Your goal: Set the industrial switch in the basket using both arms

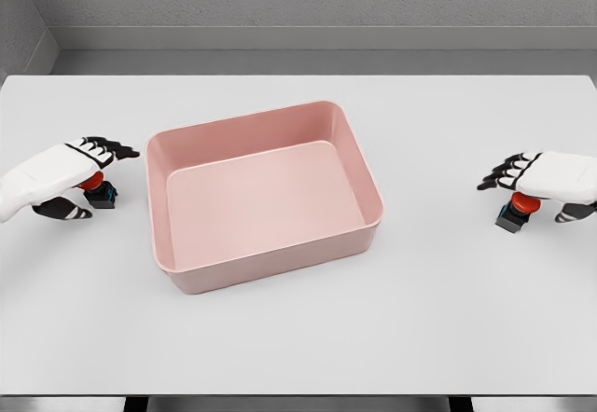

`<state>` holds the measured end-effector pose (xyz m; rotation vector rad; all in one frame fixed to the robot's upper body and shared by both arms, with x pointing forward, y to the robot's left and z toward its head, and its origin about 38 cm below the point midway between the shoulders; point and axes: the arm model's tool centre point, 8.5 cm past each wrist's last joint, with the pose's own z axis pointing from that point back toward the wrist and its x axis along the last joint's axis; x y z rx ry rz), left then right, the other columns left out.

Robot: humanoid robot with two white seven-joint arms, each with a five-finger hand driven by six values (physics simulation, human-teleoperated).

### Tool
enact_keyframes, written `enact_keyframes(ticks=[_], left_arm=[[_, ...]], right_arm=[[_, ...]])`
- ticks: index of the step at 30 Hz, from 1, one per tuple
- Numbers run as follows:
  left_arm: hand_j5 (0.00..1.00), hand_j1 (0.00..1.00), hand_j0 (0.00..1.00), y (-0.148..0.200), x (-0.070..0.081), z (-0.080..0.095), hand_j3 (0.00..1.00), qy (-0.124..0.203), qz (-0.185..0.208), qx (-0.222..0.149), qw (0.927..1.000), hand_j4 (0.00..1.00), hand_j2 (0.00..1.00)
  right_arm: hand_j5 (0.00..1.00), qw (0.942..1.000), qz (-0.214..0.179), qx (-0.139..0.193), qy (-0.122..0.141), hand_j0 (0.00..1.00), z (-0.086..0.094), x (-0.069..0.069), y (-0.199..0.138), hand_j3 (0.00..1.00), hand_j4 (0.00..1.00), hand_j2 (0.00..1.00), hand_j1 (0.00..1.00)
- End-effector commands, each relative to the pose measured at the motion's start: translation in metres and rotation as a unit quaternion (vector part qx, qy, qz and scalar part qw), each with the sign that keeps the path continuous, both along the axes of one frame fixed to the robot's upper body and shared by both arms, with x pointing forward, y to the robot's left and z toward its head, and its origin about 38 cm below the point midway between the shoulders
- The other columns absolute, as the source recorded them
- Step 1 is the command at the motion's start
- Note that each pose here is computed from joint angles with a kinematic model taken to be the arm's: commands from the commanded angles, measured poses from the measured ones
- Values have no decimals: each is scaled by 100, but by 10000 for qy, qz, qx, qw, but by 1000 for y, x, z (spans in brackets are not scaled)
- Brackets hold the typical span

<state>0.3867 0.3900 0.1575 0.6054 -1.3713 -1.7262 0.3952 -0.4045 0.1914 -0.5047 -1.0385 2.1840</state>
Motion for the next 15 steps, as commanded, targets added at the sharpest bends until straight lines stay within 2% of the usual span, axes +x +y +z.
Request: enact_keyframes(ticks=[1, 4, 5, 7, 9, 10, 11, 15], left_arm=[[100, 100, 100, 6, 1, -4, 100, 56, 101, -6, 9999, 100, 100], [98, 98, 98, 6, 1, -5, 98, 66, 114, 6, 9999, 98, 98], [93, 93, 93, 4, 1, -7, 93, 75, 120, -21, 9999, 93, 93], [76, 76, 76, 5, 2, -9, 76, 97, 148, -31, 9998, 76, 76], [67, 67, 67, 5, 2, -10, 67, 98, 146, -41, 9998, 67, 67], [58, 58, 58, 5, 2, -10, 58, 98, 146, -41, 9998, 58, 58], [52, 52, 52, 5, 2, -9, 52, 97, 147, -26, 9998, 52, 52], [48, 48, 48, 5, 2, -8, 48, 80, 149, -70, 9998, 48, 48]], right_arm=[[100, 9999, 84, 47, -33, 100, 3, -1, 6, 100, 100, 100, 100], [100, 9998, 161, 74, 15, 100, -2, -4, 12, 100, 100, 100, 100], [100, 9998, 165, 80, 15, 100, -2, -4, 12, 100, 100, 100, 100], [100, 9998, 166, 73, 14, 100, -2, -4, 12, 100, 100, 100, 100], [100, 9998, 162, 66, 14, 100, -2, -4, 12, 100, 100, 100, 100], [100, 9999, 157, 67, 15, 100, -1, -4, 11, 100, 100, 100, 100], [100, 9999, 157, 51, 20, 100, -2, -5, 11, 100, 100, 100, 100], [100, 9998, 183, 57, 72, 100, -6, -7, 12, 100, 100, 100, 100]])
